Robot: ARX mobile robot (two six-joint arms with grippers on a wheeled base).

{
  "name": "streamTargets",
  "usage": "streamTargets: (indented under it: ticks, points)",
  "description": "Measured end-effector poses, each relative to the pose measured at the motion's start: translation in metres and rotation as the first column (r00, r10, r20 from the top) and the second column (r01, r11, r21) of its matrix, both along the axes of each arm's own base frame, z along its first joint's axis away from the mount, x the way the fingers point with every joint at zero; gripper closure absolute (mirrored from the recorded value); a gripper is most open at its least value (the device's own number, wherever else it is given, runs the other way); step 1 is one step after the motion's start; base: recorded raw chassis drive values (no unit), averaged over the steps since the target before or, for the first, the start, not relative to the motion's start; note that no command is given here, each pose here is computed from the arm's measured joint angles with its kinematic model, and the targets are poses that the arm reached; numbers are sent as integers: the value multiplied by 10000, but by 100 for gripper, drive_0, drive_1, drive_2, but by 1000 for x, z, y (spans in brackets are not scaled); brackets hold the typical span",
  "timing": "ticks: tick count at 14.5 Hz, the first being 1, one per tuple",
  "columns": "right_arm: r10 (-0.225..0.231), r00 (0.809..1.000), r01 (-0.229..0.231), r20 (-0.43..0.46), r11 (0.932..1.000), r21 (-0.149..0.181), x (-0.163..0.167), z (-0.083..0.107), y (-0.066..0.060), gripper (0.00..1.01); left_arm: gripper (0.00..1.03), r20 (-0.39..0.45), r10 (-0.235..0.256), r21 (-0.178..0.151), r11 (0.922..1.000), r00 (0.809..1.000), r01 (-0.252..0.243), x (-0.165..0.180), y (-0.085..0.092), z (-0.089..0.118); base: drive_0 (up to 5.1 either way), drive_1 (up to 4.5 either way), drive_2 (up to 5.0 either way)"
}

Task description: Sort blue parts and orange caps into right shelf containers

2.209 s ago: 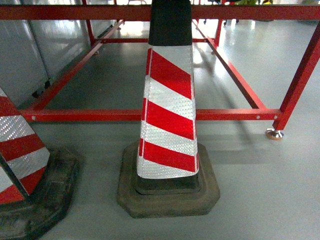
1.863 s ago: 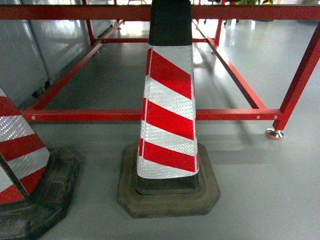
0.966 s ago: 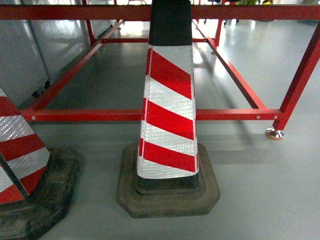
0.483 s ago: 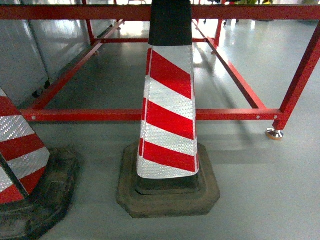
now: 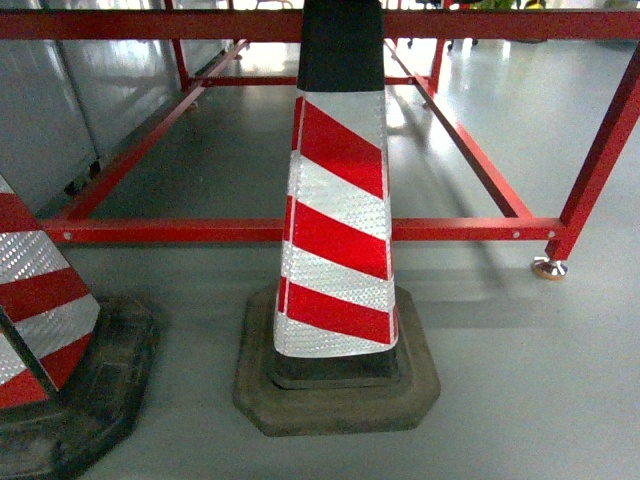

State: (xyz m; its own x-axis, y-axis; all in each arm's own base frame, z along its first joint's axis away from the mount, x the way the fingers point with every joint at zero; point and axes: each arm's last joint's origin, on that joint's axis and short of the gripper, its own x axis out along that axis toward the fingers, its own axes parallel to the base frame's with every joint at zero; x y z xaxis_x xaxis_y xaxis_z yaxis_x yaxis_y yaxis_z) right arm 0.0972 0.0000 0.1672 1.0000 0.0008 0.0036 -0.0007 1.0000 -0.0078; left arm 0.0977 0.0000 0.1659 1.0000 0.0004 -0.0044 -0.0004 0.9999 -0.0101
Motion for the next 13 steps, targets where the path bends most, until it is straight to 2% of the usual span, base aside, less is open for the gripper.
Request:
streamTargets:
  ticks: [13]
  points:
    - [0,10000,0,-4,10000,69,0,0,0,3,5,0,8,27,10000,10000,-8,0,0,0,0,0,0]
